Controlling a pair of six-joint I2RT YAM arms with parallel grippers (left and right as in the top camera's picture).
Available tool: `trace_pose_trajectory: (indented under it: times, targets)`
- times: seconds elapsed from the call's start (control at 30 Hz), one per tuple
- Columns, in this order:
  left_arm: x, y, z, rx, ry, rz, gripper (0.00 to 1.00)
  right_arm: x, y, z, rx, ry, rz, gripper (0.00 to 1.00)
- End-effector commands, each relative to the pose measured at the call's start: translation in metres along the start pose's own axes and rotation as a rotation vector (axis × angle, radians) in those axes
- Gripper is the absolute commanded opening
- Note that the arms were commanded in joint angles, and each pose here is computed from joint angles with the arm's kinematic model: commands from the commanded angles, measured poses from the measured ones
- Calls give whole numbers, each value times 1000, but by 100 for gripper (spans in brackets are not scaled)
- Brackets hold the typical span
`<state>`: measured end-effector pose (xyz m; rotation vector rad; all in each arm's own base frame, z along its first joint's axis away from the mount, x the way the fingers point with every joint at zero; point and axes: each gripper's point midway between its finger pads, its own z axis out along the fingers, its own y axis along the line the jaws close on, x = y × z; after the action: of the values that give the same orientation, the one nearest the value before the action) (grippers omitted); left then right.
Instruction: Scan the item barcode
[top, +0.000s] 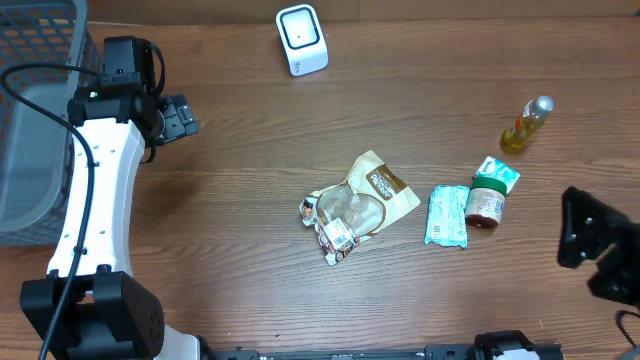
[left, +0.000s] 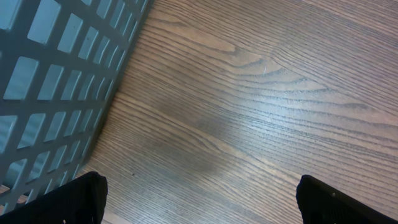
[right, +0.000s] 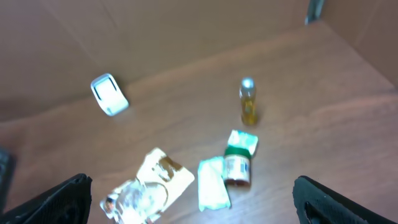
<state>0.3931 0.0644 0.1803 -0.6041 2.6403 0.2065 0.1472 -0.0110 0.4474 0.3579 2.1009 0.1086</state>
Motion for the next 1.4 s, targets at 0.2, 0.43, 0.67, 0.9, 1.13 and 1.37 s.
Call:
trace_pose_trajectory:
  times: [0.2, 0.43, 0.67, 0.9, 1.13, 1.37]
  targets:
    - [0, 0, 2, -10, 1, 8, 100, 49, -15, 35, 53, 110, -15, 100]
    - [0, 0, 2, -10, 2, 8, 99, 66, -17, 60, 48, 97, -12, 100]
    - [0, 0, 2, -10, 1, 8, 100, 81, -18, 88, 41, 79, -9, 100]
    - [0, 0, 2, -10, 1, 8, 100, 105, -21, 127, 33, 57, -5, 100]
    - [0, 0, 2, -10, 1, 8, 99, 141, -22, 175, 3, 50, -2, 100]
    - [0, 0, 2, -10, 2, 8, 100, 186, -18, 214, -74, 52, 3, 100]
